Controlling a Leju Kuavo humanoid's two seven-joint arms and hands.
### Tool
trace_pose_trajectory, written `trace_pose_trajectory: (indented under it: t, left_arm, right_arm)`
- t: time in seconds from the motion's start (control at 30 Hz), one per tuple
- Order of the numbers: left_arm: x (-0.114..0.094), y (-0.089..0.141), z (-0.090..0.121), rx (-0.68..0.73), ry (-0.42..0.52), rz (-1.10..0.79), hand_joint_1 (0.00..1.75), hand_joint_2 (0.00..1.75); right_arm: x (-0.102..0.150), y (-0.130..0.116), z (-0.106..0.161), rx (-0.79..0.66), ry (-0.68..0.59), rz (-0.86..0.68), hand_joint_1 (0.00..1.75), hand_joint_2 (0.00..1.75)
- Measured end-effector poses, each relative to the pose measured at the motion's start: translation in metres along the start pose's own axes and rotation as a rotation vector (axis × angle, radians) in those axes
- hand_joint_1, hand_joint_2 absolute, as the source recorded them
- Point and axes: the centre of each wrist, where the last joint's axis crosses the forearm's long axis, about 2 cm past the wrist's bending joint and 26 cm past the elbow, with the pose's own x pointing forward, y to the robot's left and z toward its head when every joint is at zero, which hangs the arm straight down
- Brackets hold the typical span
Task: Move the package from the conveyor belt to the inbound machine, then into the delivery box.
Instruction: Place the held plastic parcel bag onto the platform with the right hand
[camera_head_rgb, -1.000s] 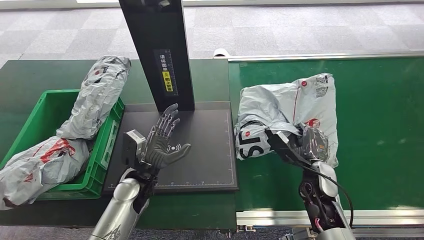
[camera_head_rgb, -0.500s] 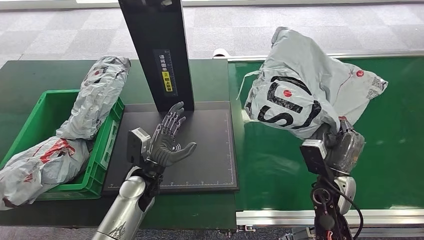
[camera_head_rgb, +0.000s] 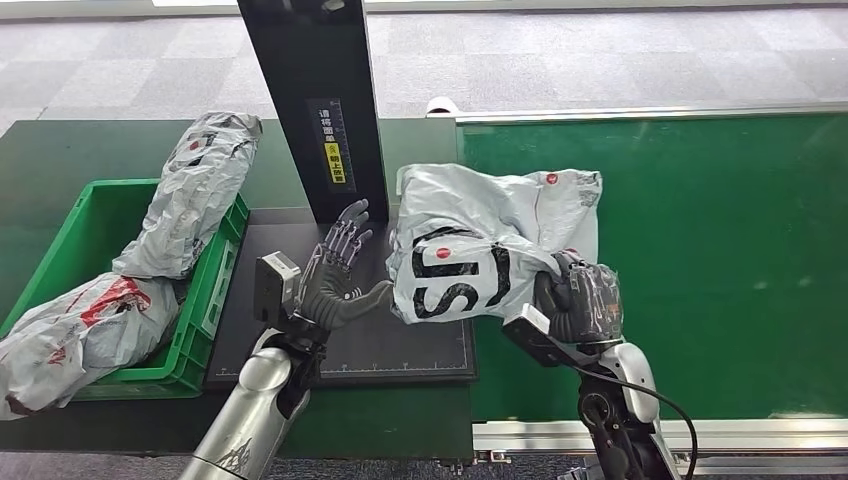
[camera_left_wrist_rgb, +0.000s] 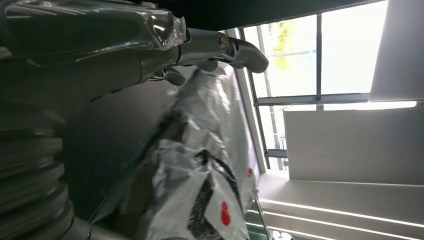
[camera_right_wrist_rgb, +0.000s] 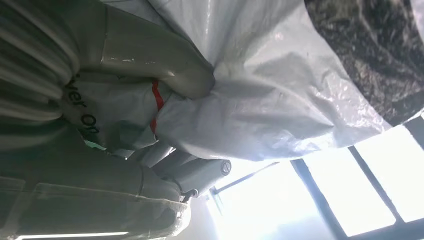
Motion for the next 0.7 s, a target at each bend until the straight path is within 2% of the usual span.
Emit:
trace_pose_trajectory:
  t: [0.3,0.47,0.7]
  left_arm:
    - [0.001,0.003,0.0,0.022,-0.008,-0.002,0.0,1.75]
    - [0.005,0.009,-0.001,0.1,-0.048,0.004,0.0,1.75]
    - [0.009,0.011,-0.004,0.183,-0.077,-0.032,0.0,1.75]
  right_arm:
    - [0.005,0.01,0.007,0.164,-0.021,-0.007,1.75,1.75]
    - [0.006,0.015,0.015,0.284,-0.028,-0.123,1.75,1.75]
    - [0.012,0.014,0.02,0.36,-0.149,-0.27,1.75,1.75]
